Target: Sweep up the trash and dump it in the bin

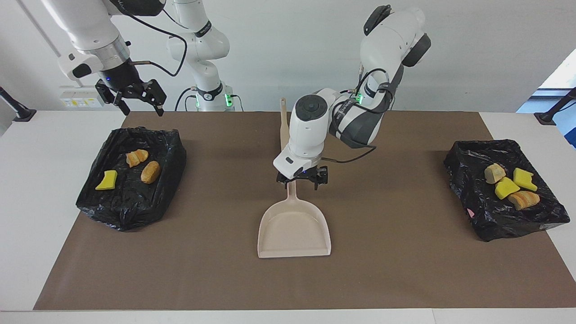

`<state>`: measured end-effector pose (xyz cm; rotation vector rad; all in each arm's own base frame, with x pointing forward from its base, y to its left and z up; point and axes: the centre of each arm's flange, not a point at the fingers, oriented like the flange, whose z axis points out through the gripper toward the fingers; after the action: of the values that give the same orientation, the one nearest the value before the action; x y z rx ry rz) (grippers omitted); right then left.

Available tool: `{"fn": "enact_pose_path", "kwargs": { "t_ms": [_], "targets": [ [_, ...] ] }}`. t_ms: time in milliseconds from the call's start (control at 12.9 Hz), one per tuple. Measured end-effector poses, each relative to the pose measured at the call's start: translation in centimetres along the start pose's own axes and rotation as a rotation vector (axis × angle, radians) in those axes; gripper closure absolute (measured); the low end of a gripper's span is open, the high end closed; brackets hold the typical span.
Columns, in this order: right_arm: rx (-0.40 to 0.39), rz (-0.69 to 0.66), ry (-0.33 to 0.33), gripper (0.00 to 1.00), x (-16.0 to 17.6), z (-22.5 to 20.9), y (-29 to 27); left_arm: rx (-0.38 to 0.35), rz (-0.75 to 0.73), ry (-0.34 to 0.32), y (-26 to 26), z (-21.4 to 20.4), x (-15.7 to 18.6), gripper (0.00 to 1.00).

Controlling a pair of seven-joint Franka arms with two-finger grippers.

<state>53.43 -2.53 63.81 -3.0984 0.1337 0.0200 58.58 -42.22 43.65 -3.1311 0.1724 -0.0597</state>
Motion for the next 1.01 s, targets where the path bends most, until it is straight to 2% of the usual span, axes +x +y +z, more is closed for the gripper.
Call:
{"fn": "enact_pose_path", "kwargs": {
  "t_ms": [233, 388, 698, 1008],
  "targets": [
    [0.000, 0.000, 0.000, 0.00, 0.0, 0.0, 0.0, 0.098, -0.001, 0.016, -4.8, -1.7, -1.1, 0.00],
    [0.000, 0.000, 0.000, 0.00, 0.0, 0.0, 0.0, 0.124, -0.012, 0.013, -7.6, -2.9, -1.9, 0.00],
    [0.000, 0.000, 0.000, 0.00, 0.0, 0.0, 0.0, 0.058, 0.023, 0.007, -17.2, -8.1, -2.2, 0.00],
    [0.000, 0.000, 0.000, 0.00, 0.0, 0.0, 0.0, 0.030, 0.069, -0.009, -25.4, -13.4, -4.0, 0.00]
  ]
}}
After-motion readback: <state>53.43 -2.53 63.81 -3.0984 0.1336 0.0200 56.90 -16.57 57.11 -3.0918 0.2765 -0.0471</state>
